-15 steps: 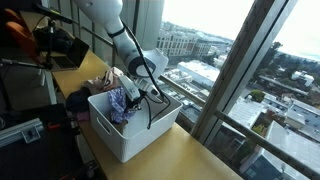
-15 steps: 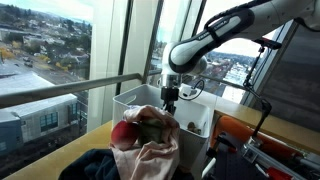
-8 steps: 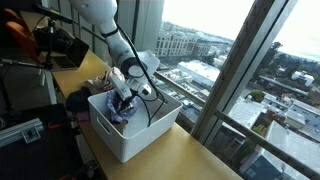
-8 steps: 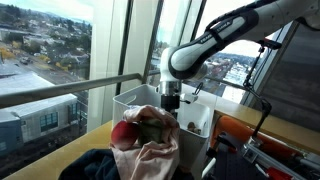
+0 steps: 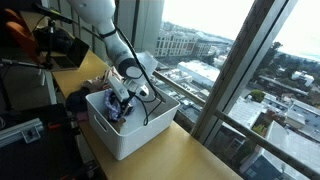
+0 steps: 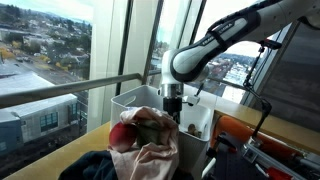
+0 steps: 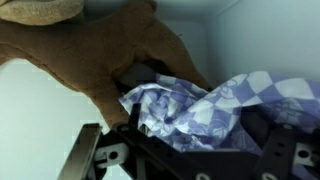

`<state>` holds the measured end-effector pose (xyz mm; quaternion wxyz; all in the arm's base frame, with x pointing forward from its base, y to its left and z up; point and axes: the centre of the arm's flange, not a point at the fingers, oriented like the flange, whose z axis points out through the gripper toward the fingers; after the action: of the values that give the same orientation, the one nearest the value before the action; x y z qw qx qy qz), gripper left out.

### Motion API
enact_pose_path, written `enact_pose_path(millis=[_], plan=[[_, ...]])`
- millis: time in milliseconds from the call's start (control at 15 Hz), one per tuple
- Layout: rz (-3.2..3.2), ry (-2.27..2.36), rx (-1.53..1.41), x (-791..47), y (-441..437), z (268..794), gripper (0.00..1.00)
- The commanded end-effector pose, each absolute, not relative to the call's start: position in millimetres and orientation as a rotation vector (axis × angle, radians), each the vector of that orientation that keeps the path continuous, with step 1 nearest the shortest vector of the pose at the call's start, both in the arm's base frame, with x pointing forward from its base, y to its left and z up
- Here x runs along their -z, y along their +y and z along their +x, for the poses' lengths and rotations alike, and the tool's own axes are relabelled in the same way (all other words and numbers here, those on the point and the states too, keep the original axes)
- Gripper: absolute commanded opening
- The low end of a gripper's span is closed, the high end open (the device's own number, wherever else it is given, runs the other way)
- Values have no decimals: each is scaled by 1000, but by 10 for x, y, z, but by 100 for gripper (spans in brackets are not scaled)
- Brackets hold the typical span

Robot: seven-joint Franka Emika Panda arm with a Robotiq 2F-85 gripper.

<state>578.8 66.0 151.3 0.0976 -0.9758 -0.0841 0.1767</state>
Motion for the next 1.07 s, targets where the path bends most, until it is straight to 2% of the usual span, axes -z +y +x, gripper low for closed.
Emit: enact_pose_path(millis=[0, 200, 267, 333, 467, 1000], plan=[[-2879, -295, -551, -1496, 665, 5678, 100], [-2877, -289, -567, -1416, 629, 5659, 100], [-2875, -287, -574, -1384, 618, 5650, 94], [-2872, -283, -584, -1345, 605, 5640, 72], [-2864, -283, -597, -1296, 598, 5611, 67], [-2822, -305, -631, -1483, 588, 5607, 8]])
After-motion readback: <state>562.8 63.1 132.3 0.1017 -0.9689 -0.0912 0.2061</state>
